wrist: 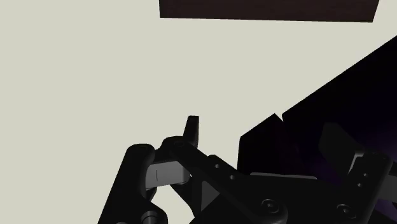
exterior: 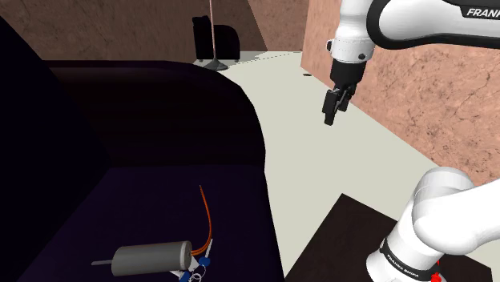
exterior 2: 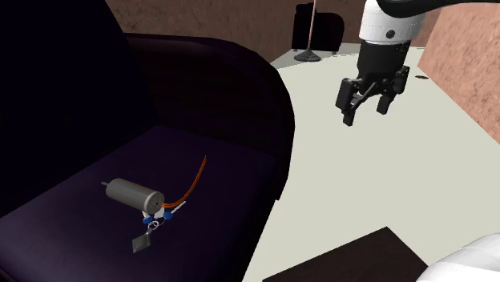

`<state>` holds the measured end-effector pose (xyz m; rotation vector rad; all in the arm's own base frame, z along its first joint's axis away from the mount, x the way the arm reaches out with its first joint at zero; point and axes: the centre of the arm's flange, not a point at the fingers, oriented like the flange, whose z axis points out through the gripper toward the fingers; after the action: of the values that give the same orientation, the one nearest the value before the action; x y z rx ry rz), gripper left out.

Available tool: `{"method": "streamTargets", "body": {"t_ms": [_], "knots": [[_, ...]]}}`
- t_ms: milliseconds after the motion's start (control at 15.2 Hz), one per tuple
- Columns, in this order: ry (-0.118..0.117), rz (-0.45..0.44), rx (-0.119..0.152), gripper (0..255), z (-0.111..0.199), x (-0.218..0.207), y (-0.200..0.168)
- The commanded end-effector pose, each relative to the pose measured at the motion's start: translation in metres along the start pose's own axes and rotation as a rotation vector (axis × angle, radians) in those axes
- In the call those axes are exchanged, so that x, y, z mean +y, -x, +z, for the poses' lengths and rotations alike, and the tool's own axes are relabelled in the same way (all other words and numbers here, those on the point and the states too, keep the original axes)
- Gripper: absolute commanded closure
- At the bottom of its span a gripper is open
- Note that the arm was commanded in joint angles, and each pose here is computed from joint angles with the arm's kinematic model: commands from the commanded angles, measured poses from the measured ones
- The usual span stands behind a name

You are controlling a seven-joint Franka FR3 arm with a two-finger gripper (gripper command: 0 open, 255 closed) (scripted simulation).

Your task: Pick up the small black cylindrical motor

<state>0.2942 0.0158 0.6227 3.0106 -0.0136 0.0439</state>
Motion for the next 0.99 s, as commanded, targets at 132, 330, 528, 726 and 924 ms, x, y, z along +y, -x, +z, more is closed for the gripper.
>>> {"method": "streamTargets", "body": {"t_ms": [132, 330, 528, 726, 924], "knots": [[-0.006, 0.028, -0.002, 0, 0.007, -0.024, -0.003], [-0.014, 0.069, -0.005, 0, 0.017, -0.061, -0.01], [-0.022, 0.111, -0.008, 0, 0.026, -0.097, -0.017], [-0.031, 0.153, -0.011, 0, 0.035, -0.134, -0.027], [-0.039, 0.194, -0.014, 0, 0.045, -0.169, -0.037]]}}
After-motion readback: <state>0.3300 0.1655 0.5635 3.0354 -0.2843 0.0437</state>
